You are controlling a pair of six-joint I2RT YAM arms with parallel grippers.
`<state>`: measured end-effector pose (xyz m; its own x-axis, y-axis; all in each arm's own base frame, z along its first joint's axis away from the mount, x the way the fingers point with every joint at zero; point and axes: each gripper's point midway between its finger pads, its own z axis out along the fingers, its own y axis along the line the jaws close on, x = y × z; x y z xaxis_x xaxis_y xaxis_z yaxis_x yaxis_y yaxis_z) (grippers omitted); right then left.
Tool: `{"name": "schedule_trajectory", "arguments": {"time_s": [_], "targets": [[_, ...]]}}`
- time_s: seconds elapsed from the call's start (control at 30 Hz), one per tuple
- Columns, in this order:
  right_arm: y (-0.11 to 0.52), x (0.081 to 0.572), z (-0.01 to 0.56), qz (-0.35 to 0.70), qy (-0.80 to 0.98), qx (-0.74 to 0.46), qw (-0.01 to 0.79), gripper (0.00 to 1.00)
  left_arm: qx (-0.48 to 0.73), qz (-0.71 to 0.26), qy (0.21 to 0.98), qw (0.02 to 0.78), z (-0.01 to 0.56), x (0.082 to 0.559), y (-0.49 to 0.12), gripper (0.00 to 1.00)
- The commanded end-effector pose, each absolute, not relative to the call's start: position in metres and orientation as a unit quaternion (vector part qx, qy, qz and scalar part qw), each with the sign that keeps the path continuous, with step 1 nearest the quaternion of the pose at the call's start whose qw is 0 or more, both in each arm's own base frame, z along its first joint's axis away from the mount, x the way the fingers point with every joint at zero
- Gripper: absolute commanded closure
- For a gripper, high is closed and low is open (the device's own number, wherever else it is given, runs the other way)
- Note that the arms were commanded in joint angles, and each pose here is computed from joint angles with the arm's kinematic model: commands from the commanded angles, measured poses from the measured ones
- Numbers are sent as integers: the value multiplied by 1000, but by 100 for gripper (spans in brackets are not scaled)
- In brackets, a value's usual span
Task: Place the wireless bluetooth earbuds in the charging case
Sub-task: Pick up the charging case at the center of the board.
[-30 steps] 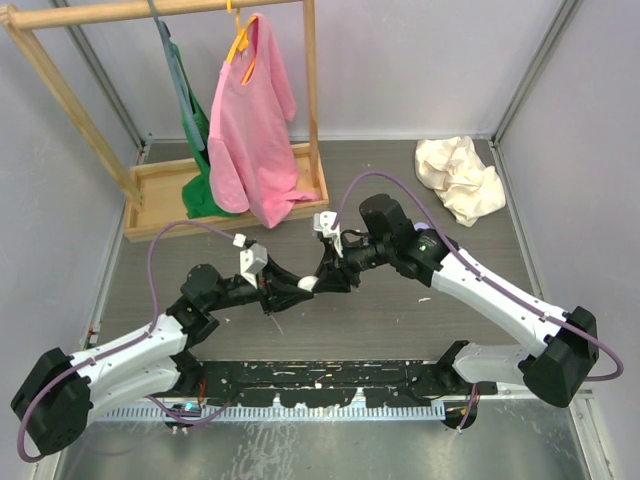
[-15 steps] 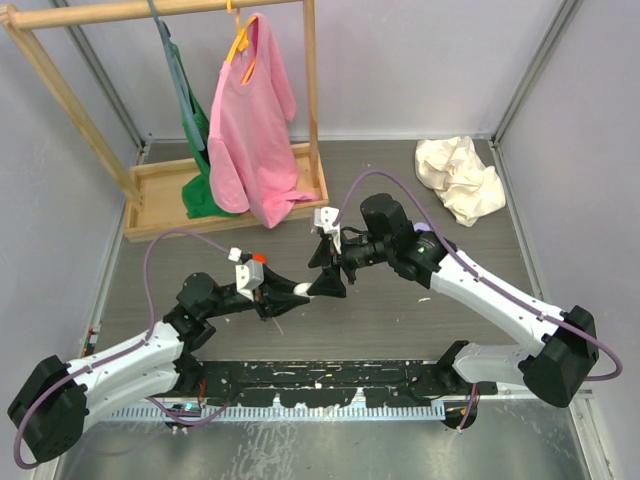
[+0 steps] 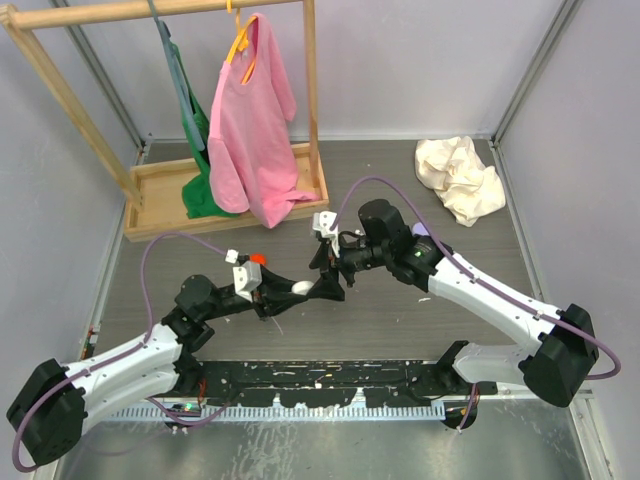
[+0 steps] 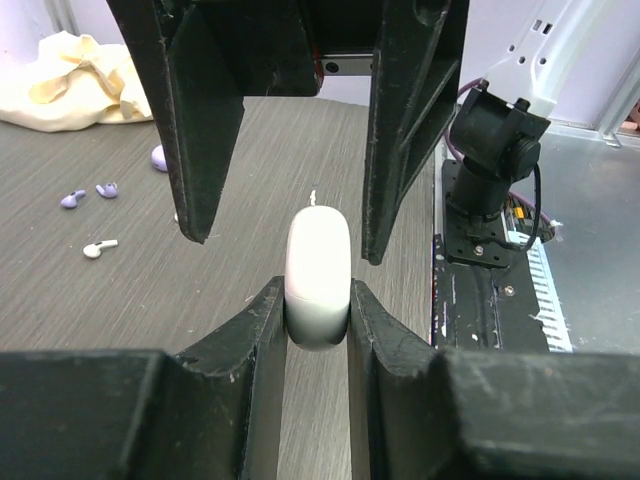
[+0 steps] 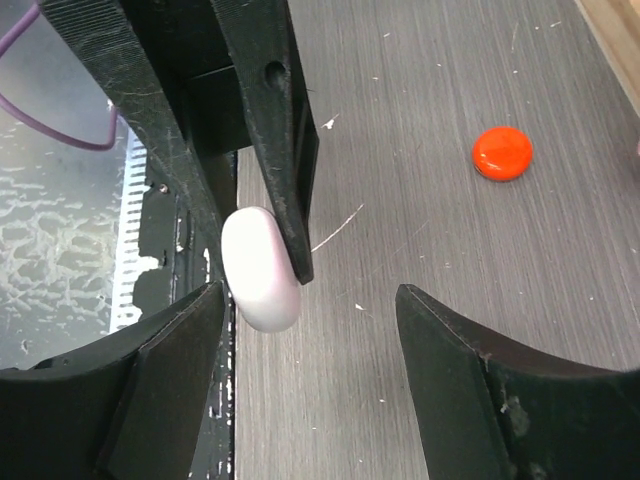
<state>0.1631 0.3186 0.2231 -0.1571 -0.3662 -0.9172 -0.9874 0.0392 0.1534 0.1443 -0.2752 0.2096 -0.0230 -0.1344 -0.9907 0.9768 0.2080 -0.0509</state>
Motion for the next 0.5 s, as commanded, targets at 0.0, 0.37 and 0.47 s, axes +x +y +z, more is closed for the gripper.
{"name": "schedule_trajectory", "arguments": {"time_s": [0.0,0.37,0.47], "targets": [[324,174,238,422,613,-536,399,25,411,-485,494,593,223,141,-276,100],[320,181,251,408,616,-519,429,25,429,-491,486,581,220,135,-278,100],[318,184,253,400,621,-513,437,25,433,-492,485,578,218,133,-279,100]]}}
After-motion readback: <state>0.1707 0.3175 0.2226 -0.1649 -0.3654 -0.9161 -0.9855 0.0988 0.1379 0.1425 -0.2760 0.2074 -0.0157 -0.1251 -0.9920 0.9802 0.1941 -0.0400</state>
